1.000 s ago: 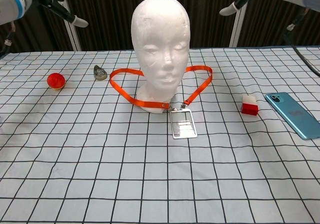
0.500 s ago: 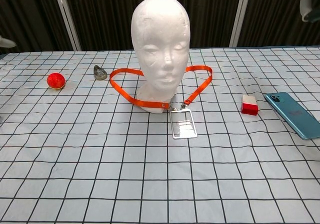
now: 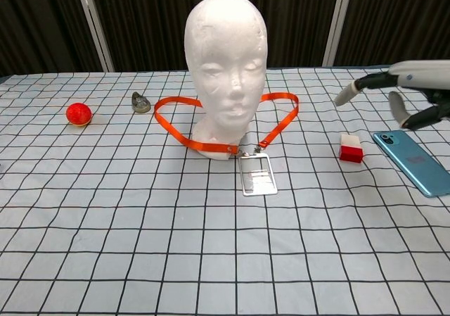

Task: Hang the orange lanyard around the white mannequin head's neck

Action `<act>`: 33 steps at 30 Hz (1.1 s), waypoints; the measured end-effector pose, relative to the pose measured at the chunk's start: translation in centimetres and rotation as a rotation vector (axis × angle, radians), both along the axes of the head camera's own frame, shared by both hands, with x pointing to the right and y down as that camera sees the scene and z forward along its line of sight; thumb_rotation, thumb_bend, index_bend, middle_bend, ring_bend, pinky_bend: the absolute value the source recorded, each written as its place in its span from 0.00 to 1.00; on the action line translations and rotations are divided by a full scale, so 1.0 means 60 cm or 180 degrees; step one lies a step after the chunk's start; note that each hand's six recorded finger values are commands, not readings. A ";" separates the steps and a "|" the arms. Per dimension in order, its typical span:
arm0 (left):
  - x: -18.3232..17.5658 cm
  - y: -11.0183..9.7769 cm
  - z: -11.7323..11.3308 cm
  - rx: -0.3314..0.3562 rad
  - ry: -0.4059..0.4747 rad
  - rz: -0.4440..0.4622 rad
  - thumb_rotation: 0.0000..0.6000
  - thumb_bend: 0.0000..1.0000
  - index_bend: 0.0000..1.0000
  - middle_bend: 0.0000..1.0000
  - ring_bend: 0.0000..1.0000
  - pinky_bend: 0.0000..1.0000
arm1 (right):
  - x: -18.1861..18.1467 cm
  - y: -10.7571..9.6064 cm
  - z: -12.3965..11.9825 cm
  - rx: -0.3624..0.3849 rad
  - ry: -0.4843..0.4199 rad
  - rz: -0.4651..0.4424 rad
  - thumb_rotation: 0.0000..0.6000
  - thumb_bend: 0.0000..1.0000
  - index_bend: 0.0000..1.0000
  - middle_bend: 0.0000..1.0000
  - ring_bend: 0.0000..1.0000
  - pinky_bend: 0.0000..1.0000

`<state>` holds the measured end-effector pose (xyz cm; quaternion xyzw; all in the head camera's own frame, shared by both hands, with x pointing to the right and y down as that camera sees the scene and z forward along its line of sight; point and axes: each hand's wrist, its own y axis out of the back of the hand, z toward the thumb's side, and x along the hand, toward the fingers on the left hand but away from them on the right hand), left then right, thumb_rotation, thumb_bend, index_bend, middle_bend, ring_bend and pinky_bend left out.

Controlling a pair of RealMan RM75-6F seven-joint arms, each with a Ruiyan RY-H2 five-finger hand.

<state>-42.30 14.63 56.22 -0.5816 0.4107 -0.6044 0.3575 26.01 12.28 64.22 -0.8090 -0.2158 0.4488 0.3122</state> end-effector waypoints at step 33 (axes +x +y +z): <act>-0.019 0.008 0.020 -0.0066 0.0041 0.0013 1.00 0.00 0.00 0.00 0.00 0.00 | -0.178 0.086 0.129 -0.0480 -0.0118 -0.0546 1.00 1.00 0.20 0.21 0.18 0.23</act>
